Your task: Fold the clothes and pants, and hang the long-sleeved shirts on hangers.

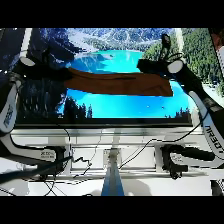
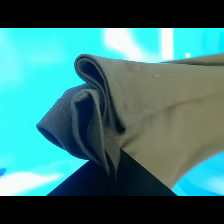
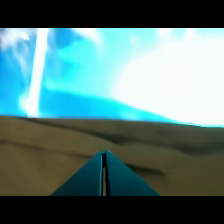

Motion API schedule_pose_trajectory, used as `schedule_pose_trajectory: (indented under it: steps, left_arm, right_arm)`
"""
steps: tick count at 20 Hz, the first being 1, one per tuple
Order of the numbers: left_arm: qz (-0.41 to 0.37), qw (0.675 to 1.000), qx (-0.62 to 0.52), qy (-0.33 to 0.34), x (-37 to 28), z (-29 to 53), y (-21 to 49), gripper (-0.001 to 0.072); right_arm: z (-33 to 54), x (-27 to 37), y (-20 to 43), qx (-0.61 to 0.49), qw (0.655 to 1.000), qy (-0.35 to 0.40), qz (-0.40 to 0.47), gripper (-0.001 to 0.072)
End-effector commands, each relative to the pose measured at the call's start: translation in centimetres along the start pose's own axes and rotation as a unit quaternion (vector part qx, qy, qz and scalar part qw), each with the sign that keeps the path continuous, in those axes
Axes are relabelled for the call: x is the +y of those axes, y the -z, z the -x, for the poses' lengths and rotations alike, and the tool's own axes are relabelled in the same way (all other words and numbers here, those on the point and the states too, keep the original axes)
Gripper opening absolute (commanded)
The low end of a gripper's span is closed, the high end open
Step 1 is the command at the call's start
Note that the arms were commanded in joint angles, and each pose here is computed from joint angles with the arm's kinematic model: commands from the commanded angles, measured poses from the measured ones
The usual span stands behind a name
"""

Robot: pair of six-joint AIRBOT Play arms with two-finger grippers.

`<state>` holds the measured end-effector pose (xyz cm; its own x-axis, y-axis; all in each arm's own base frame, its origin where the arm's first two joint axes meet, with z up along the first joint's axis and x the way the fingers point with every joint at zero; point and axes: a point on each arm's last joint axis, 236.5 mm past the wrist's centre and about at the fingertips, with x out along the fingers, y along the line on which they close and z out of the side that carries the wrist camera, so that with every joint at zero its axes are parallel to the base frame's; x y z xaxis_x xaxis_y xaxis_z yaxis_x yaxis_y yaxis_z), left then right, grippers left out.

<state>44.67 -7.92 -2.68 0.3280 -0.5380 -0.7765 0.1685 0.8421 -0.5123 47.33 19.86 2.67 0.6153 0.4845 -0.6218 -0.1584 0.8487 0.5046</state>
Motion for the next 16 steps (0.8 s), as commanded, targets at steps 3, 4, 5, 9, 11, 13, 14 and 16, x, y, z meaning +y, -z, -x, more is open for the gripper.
schedule_pose_trajectory:
  steps: [3,4,5,9,11,13,14,16]
  left_arm:
    - [-0.075,0.995,-0.065,0.011,-6.9,8.8,-1.7,0.0016]
    - [-0.084,0.993,-0.076,0.011,-8.0,10.2,-1.7,0.0016]
    - [-0.096,0.991,-0.091,0.009,-8.9,11.7,-1.8,0.0016]
    - [-0.135,0.98,-0.144,0.001,-12.0,16.1,-2.0,0.0016]
    - [-0.142,0.978,-0.154,0.0,-12.6,17.0,-1.9,0.0016]
    - [-0.139,0.978,-0.154,0.013,-13.2,16.7,-1.8,0.0017]
    - [-0.134,0.978,-0.155,0.031,-14.0,16.4,-1.8,0.0016]
    - [-0.131,0.977,-0.159,0.053,-15.3,15.0,-2.3,0.0016]
  right_arm:
    - [-7.6,10.8,6.4,0.087,0.994,-0.07,0.018,0.0014]
    - [-8.7,12.8,8.9,0.127,0.988,-0.085,0.031,0.0014]
    - [-9.5,14.9,11.6,0.165,0.98,-0.098,0.046,0.0014]
    - [-11.4,20.8,19.4,0.229,0.962,-0.129,0.079,0.0014]
    - [-11.4,21.6,20.3,0.228,0.959,-0.131,0.102,0.0015]
    - [-11.0,20.3,19.6,0.232,0.957,-0.117,0.127,0.0015]
    - [-10.5,18.6,18.6,0.238,0.955,-0.098,0.149,0.0015]
    - [-8.8,13.1,15.4,0.254,0.947,-0.036,0.194,0.0015]
